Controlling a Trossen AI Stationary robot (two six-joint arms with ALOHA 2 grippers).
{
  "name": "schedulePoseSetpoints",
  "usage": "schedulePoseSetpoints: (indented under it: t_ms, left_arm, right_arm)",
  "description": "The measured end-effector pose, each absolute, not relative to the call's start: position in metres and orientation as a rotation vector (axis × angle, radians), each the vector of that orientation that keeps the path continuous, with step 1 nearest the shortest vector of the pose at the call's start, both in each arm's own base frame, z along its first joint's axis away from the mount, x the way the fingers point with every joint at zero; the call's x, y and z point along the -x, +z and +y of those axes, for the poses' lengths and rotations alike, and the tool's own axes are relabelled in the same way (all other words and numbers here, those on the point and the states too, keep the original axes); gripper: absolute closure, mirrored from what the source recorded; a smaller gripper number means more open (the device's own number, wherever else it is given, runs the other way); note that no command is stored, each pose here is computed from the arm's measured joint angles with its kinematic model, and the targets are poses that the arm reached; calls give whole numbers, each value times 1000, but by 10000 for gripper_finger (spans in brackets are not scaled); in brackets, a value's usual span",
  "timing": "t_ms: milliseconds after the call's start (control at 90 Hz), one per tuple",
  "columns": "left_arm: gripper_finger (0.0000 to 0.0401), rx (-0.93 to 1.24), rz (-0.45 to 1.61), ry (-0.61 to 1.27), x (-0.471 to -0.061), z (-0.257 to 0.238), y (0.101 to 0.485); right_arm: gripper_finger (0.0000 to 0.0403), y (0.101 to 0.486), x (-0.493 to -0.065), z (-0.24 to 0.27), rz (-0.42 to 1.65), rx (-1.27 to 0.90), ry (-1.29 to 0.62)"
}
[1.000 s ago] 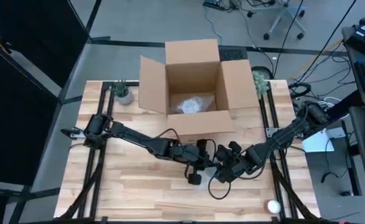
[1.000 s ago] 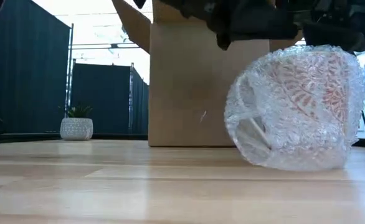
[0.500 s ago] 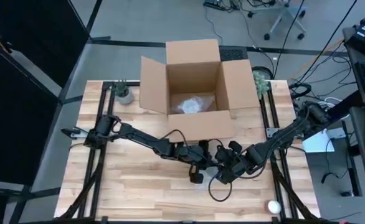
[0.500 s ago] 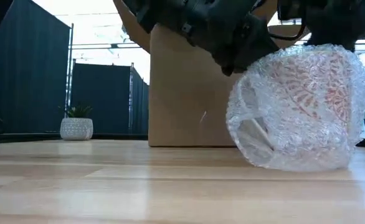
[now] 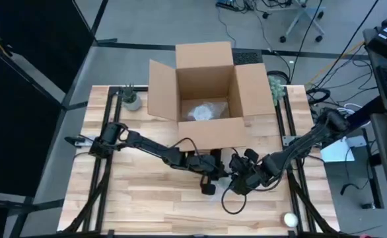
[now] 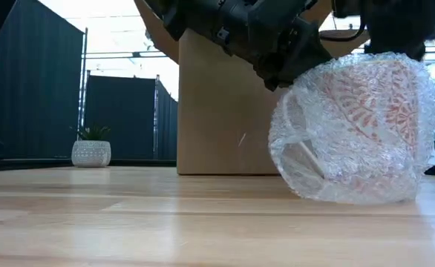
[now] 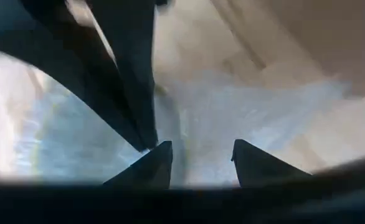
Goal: Wrap mug
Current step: Put the wrapped orange mug into the cardboard box
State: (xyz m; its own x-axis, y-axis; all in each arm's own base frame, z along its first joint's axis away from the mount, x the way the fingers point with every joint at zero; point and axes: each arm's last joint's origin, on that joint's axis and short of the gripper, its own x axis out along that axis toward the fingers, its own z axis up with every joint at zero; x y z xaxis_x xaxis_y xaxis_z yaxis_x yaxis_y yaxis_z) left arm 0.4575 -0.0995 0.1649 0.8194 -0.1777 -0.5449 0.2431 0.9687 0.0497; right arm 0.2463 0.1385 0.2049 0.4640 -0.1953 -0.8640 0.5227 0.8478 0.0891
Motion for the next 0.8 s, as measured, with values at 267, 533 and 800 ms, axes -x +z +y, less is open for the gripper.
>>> schedulePoseSetpoints:
  t_ms: [267, 533, 800]
  left_arm:
    - [399, -118, 565, -225, -458, -100, 165]
    - [399, -118, 562, -225, -458, -100, 165]
    - [399, -124, 571, -216, -457, -99, 164]
  right_arm:
    - [243, 180, -248, 137, 1039, -452, -469]
    - [243, 195, -254, 136, 1087, -482, -408]
    - [243, 245, -261, 140, 1121, -514, -396]
